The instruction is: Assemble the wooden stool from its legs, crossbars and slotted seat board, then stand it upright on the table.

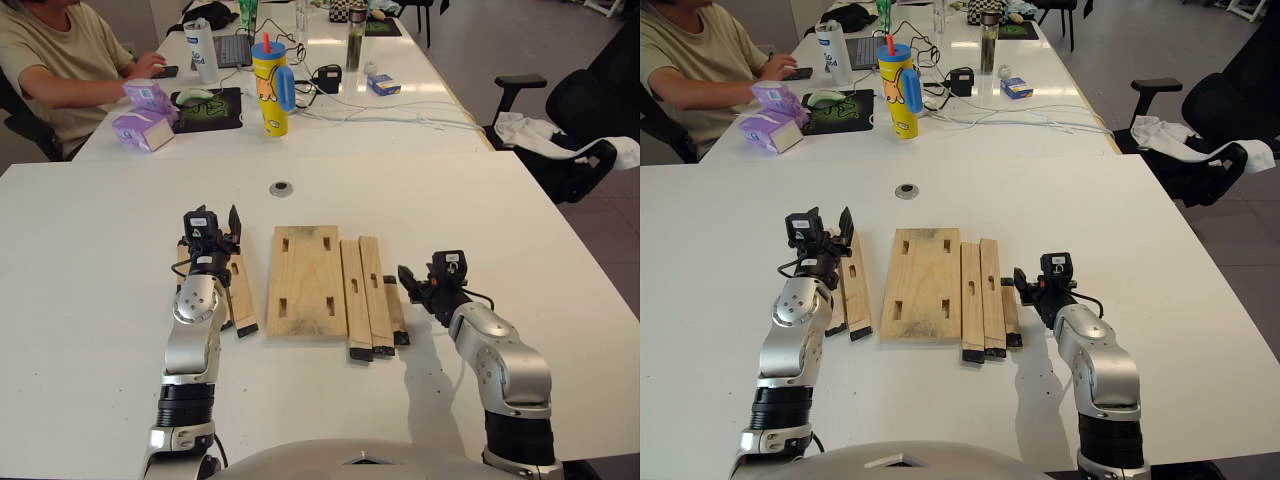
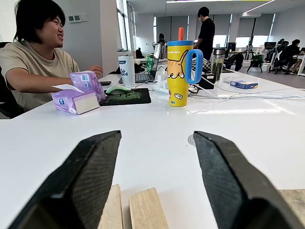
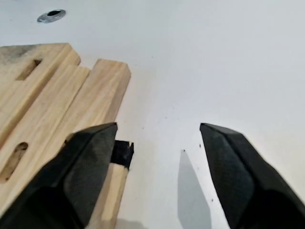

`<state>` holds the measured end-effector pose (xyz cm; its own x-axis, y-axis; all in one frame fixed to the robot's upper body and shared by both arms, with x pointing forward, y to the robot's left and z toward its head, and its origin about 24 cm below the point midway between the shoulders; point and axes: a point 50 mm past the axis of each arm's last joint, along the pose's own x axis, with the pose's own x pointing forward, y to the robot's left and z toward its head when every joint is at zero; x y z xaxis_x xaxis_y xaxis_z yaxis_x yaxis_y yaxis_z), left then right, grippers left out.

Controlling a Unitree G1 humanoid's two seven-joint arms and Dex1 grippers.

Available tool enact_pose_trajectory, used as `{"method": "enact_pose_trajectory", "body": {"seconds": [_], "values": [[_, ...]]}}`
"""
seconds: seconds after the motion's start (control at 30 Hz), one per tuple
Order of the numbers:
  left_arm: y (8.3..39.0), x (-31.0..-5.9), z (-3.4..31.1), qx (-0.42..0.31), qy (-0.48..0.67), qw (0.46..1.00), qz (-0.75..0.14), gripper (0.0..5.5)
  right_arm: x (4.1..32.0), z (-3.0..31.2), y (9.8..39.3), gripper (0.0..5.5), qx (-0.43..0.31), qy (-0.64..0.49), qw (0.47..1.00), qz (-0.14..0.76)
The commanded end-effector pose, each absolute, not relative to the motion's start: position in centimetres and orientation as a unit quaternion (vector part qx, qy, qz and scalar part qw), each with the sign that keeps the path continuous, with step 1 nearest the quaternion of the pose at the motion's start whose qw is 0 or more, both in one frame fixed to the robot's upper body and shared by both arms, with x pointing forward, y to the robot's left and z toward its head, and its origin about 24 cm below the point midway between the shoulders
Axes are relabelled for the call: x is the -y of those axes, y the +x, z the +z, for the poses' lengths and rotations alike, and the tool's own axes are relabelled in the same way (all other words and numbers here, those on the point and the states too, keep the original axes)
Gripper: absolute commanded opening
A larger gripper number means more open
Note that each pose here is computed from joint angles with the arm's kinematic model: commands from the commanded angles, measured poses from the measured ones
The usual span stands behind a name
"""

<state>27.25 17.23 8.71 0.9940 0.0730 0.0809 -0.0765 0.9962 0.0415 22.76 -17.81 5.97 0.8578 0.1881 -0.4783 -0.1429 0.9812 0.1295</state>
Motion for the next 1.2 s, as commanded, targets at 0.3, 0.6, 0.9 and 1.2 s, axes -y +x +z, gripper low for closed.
{"method": "enact_pose_trajectory", "body": {"seconds": [0.3, 0.6, 0.9, 1.2], "values": [[26.0, -17.8, 8.1, 0.022, 0.025, 0.998, 0.057, 2.85, 18.1, 5.3, 20.1, 3.24, -0.356, 0.035, 0.922, 0.147], [25.9, -18.4, 8.1, 0.018, 0.026, 0.998, 0.061, 2.85, 17.9, 4.5, 18.9, 3.24, -0.394, 0.006, 0.903, 0.172], [26.1, -18.0, 8.2, 0.014, 0.026, 0.998, 0.053, 2.85, 20.6, 3.5, 21.1, 3.24, -0.374, -0.099, 0.914, 0.12], [26.4, -18.0, 8.3, 0.013, 0.026, 0.998, 0.047, 2.85, 19.7, 5.3, 22.7, 3.24, -0.29, -0.001, 0.951, 0.108]]}}
